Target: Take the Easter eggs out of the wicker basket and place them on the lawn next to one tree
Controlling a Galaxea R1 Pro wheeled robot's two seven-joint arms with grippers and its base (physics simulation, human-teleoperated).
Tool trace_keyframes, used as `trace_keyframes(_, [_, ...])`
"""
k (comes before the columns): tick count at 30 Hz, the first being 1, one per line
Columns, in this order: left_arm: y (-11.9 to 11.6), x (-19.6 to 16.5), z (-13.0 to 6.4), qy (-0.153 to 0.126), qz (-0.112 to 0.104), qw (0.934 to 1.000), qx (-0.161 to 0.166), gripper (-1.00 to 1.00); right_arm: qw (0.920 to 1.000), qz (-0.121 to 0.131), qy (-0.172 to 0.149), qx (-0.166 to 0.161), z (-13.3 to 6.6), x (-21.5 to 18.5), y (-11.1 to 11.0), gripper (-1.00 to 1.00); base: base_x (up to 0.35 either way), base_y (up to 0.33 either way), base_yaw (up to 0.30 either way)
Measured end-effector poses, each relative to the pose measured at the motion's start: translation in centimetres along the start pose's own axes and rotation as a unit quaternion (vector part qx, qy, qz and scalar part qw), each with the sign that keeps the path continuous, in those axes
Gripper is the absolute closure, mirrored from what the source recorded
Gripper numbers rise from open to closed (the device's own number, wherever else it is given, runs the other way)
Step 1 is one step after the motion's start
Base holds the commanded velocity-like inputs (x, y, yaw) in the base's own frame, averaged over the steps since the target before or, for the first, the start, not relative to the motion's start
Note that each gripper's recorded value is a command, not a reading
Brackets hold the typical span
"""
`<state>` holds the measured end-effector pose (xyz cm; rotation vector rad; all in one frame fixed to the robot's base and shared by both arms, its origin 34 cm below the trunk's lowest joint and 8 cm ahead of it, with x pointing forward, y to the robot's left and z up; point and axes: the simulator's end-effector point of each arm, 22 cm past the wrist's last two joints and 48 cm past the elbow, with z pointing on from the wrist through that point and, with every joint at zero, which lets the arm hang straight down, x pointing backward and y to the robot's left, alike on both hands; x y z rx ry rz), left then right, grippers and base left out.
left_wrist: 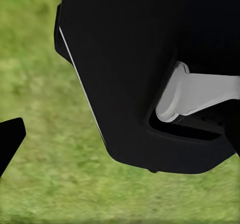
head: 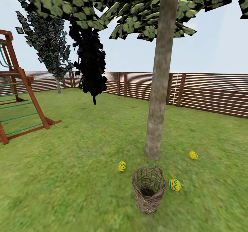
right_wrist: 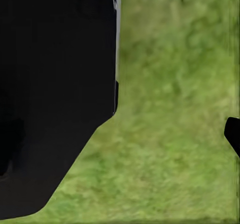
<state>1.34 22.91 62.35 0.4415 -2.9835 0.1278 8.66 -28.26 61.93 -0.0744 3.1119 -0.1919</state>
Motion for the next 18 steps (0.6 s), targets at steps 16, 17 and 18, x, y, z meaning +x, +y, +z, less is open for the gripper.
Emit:
trace_keyframes(16, [1.1, -1.3, -0.1, -0.012, 0.000, 0.9999, -0.009, -1.00, 0.9999, 0.000, 0.000, 0.014, 0.2, 0.0, -2.1, -1.00, 0.000, 0.000, 0.000])
trace_keyframes(17, [1.1, -1.3, -0.1, -0.013, 0.000, 0.9999, -0.010, -1.00, 0.9999, 0.000, 0.000, 0.014, 0.2, 0.0, -2.1, -1.00, 0.000, 0.000, 0.000])
trace_keyframes(18, [1.1, -1.4, -0.1, -0.013, 0.000, 0.9999, -0.010, -1.00, 0.9999, 0.000, 0.000, 0.014, 0.2, 0.0, -2.1, -1.00, 0.000, 0.000, 0.000])
